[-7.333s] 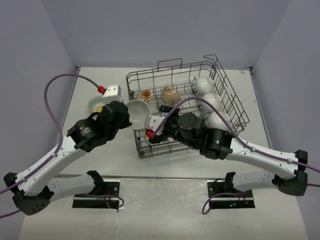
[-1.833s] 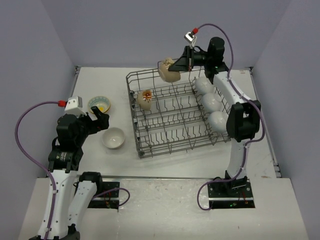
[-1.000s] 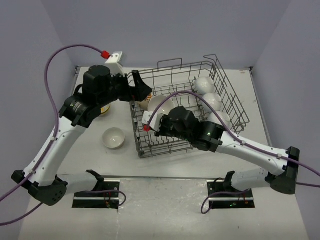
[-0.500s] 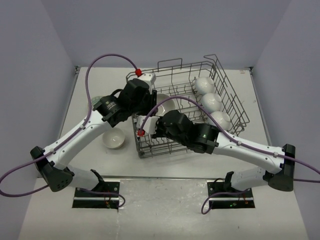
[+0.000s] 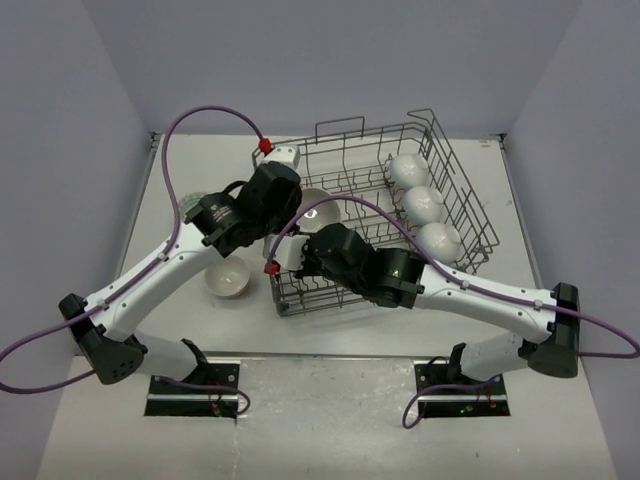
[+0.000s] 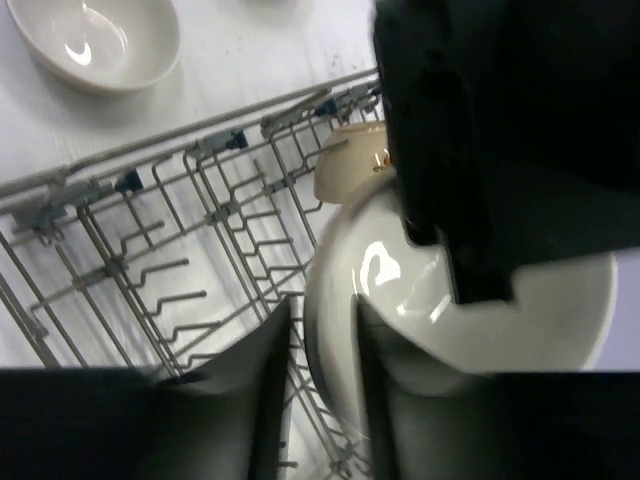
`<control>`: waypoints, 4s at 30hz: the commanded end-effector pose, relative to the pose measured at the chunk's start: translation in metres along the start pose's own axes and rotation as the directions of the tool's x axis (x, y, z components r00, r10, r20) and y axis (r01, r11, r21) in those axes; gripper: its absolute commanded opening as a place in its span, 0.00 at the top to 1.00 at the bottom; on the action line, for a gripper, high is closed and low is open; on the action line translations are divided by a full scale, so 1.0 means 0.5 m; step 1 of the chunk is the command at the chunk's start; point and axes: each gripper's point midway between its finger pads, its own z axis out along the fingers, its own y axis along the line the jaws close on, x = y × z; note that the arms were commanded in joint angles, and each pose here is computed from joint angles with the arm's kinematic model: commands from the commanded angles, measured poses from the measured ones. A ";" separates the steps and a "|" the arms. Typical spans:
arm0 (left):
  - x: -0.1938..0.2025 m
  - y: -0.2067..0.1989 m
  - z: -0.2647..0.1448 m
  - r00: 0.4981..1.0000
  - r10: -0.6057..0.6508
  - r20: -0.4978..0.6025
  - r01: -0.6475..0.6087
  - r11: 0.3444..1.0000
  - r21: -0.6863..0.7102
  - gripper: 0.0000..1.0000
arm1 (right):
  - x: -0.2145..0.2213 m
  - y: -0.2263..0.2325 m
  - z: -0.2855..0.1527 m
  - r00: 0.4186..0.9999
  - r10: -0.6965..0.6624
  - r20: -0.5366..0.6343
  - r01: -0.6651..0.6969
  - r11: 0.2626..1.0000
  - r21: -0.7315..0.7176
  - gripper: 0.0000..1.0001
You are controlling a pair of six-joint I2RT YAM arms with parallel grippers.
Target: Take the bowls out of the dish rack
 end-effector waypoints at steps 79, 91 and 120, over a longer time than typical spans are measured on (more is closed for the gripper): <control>0.328 0.427 0.028 0.801 -0.594 -0.076 0.543 0.774 -0.327 0.90 | 0.001 -0.083 -0.173 0.876 0.367 0.312 -0.395 0.918 0.027 0.16; 0.338 0.445 0.040 0.783 -0.619 -0.057 0.556 0.739 -0.379 0.86 | 0.001 -0.079 -0.179 0.874 0.364 0.321 -0.389 0.921 0.014 0.16; 0.062 0.401 -0.219 0.847 -0.272 0.456 0.363 0.924 -0.123 0.00 | 0.050 -0.242 0.174 -0.006 0.998 -0.063 -0.908 -0.032 -0.418 0.01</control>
